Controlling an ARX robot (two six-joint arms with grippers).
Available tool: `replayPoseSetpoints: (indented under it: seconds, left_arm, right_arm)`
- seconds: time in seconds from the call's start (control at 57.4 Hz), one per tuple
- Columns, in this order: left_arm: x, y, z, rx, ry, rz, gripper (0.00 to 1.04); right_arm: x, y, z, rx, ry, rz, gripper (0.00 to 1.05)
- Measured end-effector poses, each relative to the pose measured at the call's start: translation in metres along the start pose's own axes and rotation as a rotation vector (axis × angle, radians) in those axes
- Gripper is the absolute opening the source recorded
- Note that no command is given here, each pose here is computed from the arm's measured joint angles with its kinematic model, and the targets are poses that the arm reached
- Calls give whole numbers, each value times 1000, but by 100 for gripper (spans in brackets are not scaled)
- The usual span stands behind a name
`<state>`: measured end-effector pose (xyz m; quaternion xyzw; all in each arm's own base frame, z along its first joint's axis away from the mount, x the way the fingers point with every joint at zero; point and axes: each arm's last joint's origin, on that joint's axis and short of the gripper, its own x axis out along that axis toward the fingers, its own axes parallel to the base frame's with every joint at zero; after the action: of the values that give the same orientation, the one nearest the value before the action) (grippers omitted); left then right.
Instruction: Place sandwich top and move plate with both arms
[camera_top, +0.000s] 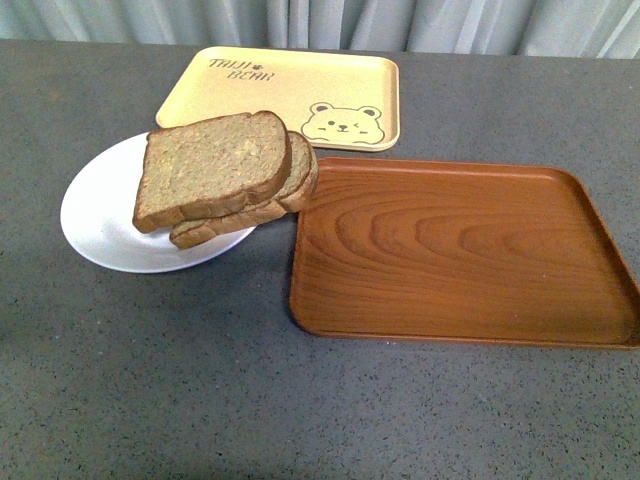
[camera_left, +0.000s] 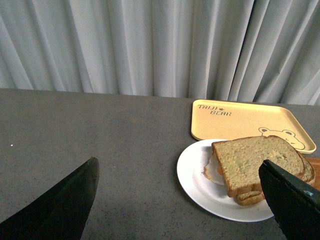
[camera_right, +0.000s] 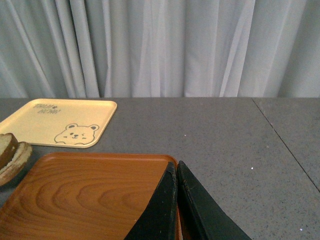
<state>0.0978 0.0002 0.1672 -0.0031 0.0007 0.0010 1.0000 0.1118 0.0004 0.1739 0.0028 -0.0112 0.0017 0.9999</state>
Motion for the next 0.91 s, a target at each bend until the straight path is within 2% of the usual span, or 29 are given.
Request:
replayPoseSetpoints:
  seconds: [0.279,0.592,0.645,0.714,0.749,0.784,0.819,0.854,0.906]
  left_arm:
    - [0,0,0,0,0,0,96]
    - [0,0,0,0,0,0,96]
    - [0,0,0,0,0,0,96]
    - [0,0,0,-10,10,-15,96]
    - [0,0,0,-70,145,-107,96]
    - [2,1,2,-213,369,-194,96]
    - [10,1,3,-355,524,-240,96]
    - [21,2,4,-427,585,-260,96]
    - [39,4,5,-475,605,-260,96]
  right_arm:
    - [-11,0,-4,0,34,0,2]
    - [-15,0,-3,-1,5,-1,3]
    - [-15,0,-3,-2,5,-1,16]
    - [-15,0,-3,-2,5,-1,28]
    - [-15,0,-3,-2,4,-3,33]
    - [-15,0,-3,-2,5,-2,42]
    - [-15,0,-3,-2,4,1,51]
    - [-15,0,-3,-2,5,0,62]
    - [-15,0,-3,-2,5,-1,72]
